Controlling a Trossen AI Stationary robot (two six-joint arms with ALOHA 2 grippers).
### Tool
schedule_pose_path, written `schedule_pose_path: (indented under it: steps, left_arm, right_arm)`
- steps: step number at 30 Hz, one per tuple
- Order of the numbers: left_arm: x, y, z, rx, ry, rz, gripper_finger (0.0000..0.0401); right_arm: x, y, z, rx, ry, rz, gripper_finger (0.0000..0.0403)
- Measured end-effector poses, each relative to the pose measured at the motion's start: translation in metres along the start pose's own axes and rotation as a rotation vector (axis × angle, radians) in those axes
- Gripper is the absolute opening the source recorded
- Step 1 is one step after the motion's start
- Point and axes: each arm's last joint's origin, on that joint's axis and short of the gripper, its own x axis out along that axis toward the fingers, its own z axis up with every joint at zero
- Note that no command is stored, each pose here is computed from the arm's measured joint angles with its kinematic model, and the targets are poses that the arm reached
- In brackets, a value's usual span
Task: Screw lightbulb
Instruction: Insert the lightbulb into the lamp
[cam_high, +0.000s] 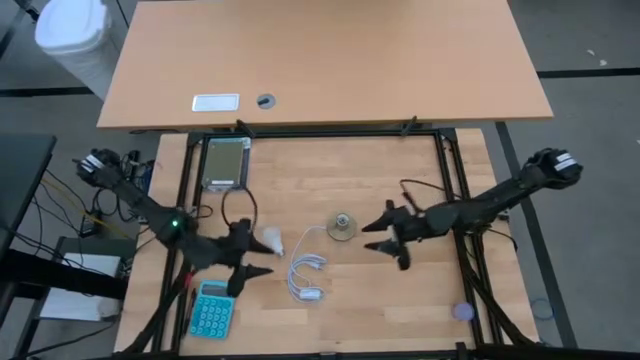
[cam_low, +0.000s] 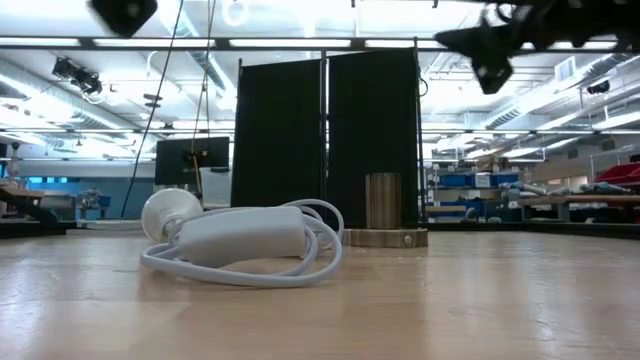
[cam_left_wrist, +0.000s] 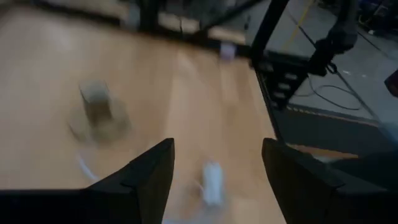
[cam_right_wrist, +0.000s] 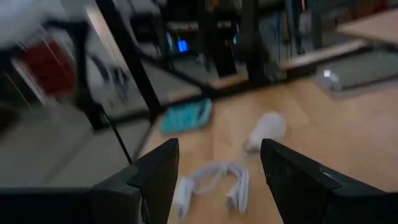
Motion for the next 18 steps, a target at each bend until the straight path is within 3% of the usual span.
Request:
schedule_pose_path:
  steps: [7,10,13,18]
  left_arm:
    - [0.015,-0.008,-0.035,-0.333,0.160,0.107,0.0243]
    - [0.024,-0.004,-0.048,-0.402,0.215,0.204,0.0243]
    - [0.031,0.000,-0.060,-0.360,0.282,0.271,0.0243]
    - [0.041,0.006,-0.078,-0.109,0.410,0.331,0.0243]
  right_arm:
    - [0.037,0.004,0.025,-0.077,0.171,-0.261,0.0230]
    - [0.049,-0.002,0.034,-0.098,0.176,-0.294,0.0230]
    - [0.056,-0.009,0.032,-0.121,0.191,-0.308,0.0230]
    - [0.066,-0.014,0.025,-0.119,0.179,-0.293,0.0230]
